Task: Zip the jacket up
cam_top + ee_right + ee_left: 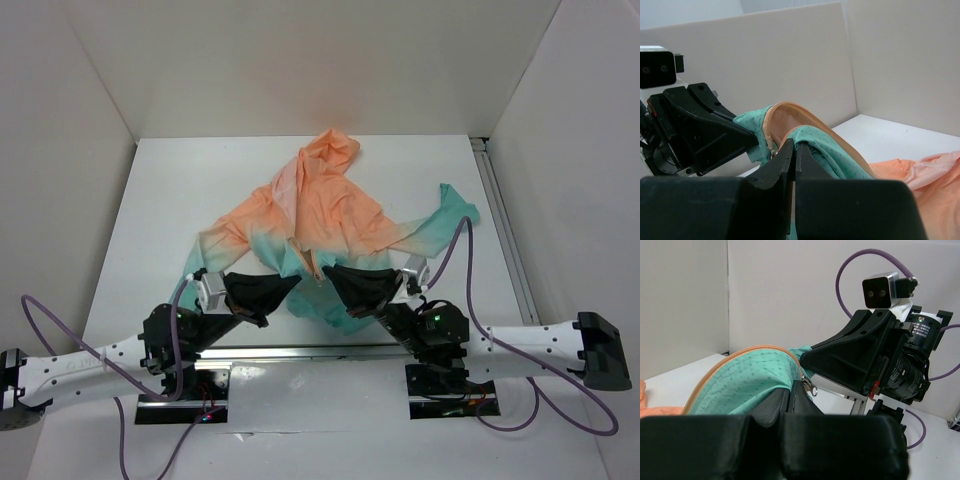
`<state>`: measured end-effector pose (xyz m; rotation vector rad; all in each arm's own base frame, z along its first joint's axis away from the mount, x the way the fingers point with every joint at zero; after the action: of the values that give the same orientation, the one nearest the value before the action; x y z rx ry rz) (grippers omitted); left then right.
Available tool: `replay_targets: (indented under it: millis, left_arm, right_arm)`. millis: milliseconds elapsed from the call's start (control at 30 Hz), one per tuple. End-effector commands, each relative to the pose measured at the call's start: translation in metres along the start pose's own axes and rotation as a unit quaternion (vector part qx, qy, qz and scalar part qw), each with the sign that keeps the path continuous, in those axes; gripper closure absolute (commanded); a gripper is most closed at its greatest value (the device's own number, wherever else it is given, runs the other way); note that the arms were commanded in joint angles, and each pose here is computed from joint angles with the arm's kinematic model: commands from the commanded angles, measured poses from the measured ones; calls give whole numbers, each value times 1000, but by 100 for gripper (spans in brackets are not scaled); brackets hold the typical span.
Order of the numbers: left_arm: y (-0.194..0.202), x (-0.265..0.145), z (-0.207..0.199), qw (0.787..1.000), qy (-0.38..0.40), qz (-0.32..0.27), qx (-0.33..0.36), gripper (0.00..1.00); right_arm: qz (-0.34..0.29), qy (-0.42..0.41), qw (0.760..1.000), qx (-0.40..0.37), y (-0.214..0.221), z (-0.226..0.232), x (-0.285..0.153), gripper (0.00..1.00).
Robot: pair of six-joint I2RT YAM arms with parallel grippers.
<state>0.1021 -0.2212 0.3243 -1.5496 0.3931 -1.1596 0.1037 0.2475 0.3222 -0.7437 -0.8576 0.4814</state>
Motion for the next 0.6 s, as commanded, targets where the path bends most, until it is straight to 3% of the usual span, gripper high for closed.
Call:
replay_targets:
  millis: [0,567]
  left_arm:
    - [-40,7,6,997,-12,-77,0,100]
    - [-42,19,-2,995,5,-99,-22,100]
  right_arm:
    - [-51,-20,998,31,-26,9,3,100]
    - [-69,-29,996,45,-35,9,-4,100]
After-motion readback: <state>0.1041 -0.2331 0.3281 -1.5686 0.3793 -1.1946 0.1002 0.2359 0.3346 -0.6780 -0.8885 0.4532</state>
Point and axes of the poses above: each gripper's point midway between its finger pads, its own x axis out along the fingers, its own z axis along the line the jaws close on, y = z × x, the point moved 5 cm from there along -x, back along the fingers, and after that the axes turned 14 degrees about x, right-handed, at the moved point
